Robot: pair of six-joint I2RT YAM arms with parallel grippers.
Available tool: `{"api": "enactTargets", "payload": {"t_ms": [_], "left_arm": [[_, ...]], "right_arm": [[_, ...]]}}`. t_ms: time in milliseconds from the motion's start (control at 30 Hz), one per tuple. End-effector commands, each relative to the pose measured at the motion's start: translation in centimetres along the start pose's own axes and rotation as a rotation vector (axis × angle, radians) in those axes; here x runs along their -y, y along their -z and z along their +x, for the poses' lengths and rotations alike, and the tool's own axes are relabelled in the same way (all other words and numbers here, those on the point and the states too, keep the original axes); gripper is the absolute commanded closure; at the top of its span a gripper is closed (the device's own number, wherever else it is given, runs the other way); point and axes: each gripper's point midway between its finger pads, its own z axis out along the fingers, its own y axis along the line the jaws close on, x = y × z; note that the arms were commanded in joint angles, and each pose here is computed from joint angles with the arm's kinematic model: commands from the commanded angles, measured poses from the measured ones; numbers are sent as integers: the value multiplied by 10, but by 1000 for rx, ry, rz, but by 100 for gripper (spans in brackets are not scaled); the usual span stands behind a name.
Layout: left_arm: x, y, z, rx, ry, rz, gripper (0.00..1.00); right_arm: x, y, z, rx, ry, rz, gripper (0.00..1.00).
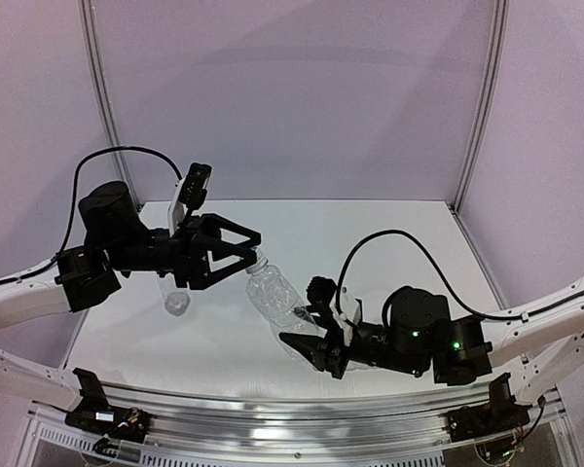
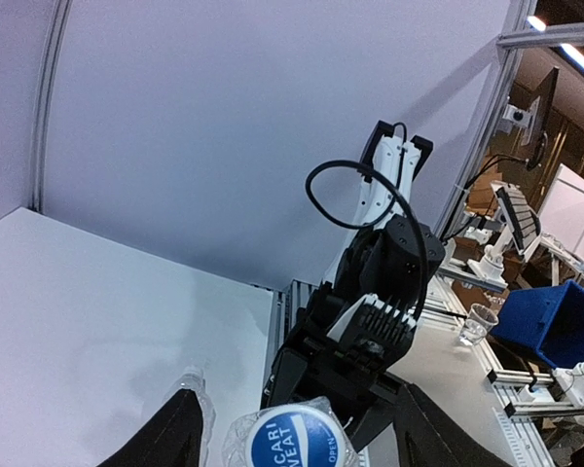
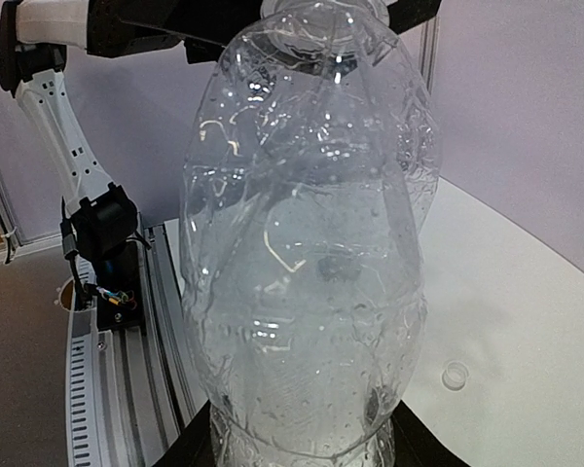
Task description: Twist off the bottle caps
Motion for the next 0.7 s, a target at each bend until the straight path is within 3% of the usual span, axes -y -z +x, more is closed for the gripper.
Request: {"api": "enactTargets", "payload": {"t_ms": [0,200,400,533,667], "left_arm": [[11,1,-4,25,-19,49,40],[9,0,-3,19,-13,50,62],[9,-2,-3,16,-9,55,64],[10,-4,-1,9,-3,66,53],[9,-5,0,6,-1,67,53]], "right_arm": [[-6,-1,3,5,1,-37,54],[-6,0,1,9,1,-38,54],[-5,1,-1,14,1,-33,55],[-4,2,-3,19,3,-28,55],[-4,3,-4,19,3,-25,55]]}}
